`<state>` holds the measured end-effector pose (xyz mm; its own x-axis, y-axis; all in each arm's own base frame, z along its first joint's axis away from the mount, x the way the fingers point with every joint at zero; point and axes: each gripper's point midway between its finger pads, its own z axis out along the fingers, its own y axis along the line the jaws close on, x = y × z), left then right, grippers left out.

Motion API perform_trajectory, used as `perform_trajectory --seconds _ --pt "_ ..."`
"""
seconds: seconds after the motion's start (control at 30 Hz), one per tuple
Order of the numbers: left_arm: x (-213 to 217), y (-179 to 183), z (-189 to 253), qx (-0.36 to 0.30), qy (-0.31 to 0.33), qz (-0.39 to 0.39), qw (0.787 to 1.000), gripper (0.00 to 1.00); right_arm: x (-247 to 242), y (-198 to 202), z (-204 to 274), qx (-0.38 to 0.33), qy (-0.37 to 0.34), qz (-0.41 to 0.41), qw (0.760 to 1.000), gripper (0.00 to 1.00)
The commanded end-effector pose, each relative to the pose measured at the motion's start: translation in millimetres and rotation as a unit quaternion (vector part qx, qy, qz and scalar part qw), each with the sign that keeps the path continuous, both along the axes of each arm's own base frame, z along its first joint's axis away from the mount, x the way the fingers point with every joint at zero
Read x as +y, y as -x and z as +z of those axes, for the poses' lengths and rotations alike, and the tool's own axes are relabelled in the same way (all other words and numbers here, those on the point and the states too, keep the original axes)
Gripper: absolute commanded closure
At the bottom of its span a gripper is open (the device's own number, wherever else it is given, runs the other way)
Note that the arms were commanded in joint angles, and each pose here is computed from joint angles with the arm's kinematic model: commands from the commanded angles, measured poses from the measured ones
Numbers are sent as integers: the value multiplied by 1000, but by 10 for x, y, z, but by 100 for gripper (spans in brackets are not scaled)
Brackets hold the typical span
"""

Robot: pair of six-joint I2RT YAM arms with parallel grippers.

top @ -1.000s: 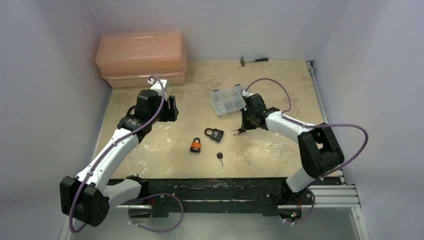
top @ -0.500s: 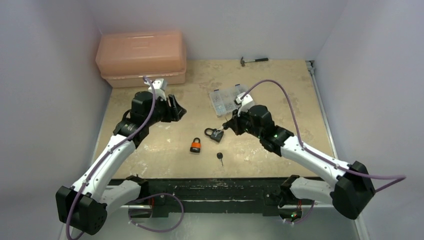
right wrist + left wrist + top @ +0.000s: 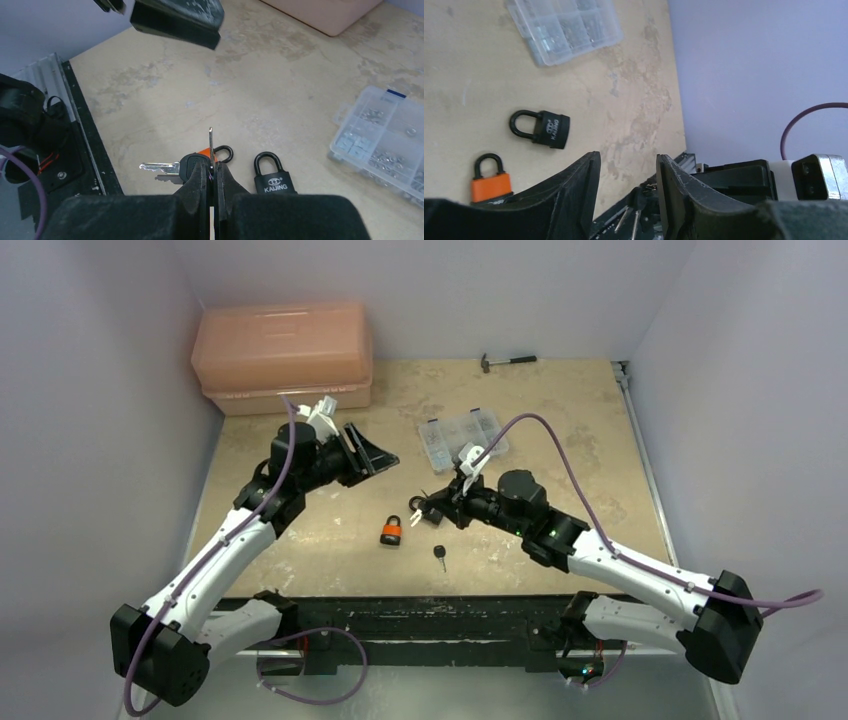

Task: Unlock with the key

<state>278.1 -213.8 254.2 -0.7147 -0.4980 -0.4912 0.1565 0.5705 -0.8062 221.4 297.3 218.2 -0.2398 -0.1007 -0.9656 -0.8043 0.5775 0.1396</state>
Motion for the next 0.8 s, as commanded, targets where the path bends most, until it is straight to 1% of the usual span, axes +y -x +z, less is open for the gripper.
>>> perform_trajectory --seconds 0.0,0.07,0.2,0.53,0.77 --pt "-255 81 372 -8 50 -29 998 52 168 64 443 -43 -55 33 997 100" --pt "-300 112 368 -3 46 -37 998 53 197 70 480 -42 -57 32 997 100" --pt "-374 169 341 8 47 -50 998 59 281 85 497 -44 -41 36 998 100" --pt "-563 347 183 42 38 -71 996 60 340 54 591 -51 -36 18 998 100" --pt "-624 406 132 44 27 -73 996 66 308 -15 621 -52 -32 -5 998 100"
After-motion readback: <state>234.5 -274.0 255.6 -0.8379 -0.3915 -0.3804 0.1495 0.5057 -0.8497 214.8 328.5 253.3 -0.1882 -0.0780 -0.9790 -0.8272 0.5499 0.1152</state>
